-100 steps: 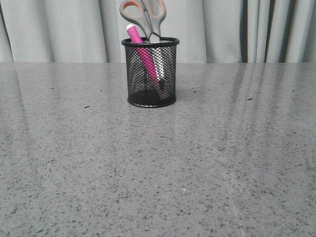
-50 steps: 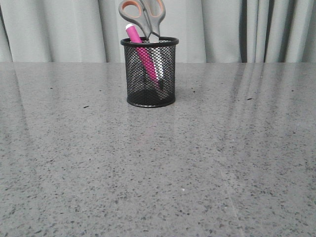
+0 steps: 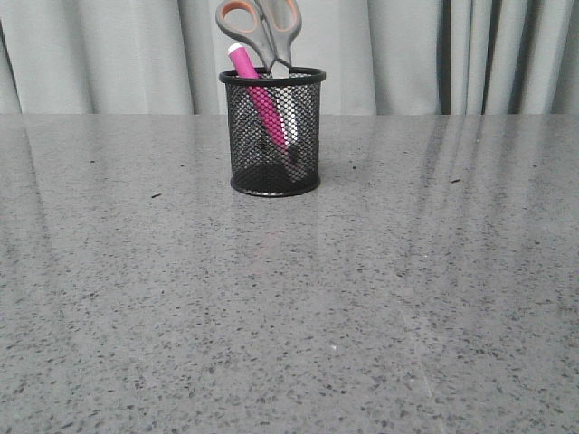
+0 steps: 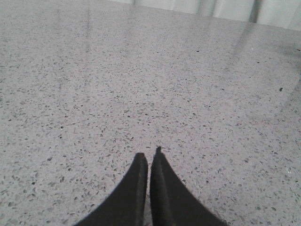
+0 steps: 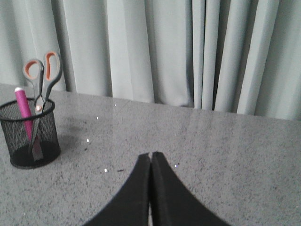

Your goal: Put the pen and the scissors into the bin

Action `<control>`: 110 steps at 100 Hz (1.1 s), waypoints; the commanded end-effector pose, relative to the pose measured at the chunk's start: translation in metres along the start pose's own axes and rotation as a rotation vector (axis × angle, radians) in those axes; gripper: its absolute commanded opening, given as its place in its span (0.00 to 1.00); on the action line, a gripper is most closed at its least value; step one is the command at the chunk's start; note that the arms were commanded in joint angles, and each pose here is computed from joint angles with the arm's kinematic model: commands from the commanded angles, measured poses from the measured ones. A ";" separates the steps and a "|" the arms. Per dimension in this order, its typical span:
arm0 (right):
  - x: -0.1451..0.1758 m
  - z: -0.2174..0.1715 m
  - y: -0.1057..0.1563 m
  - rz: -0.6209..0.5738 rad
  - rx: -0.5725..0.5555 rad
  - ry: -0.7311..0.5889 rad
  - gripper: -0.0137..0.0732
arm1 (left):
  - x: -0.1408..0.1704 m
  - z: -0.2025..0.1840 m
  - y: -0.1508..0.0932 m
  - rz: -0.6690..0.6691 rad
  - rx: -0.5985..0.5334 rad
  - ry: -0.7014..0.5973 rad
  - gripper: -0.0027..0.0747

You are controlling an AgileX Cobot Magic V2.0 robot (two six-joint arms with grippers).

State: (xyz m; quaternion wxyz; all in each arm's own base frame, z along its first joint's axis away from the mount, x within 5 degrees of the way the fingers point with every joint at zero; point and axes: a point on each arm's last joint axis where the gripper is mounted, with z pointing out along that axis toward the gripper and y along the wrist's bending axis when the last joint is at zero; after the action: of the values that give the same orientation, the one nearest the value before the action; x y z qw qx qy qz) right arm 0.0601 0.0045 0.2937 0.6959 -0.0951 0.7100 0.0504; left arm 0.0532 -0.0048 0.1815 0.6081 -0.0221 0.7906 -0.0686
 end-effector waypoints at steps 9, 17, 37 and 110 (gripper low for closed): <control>0.015 0.007 0.006 -0.040 -0.038 0.014 0.07 | 0.002 0.000 0.000 -0.015 0.012 -0.057 0.01; 0.031 0.009 0.007 -0.051 -0.042 0.059 0.07 | 0.002 0.000 0.000 -0.015 0.012 -0.057 0.01; 0.052 0.010 0.005 -0.063 -0.011 0.142 0.07 | 0.002 0.000 0.000 -0.015 0.012 -0.057 0.01; 0.097 -0.004 0.000 0.071 0.235 0.000 0.07 | 0.002 0.000 0.000 -0.013 0.011 -0.057 0.01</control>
State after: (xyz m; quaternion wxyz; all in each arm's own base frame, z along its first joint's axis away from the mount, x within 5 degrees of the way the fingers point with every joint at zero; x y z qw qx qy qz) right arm 0.0550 -0.0032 0.1860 0.6458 0.0348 0.7626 0.0157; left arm 0.0532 -0.0049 0.1815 0.6080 -0.0228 0.7906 -0.0695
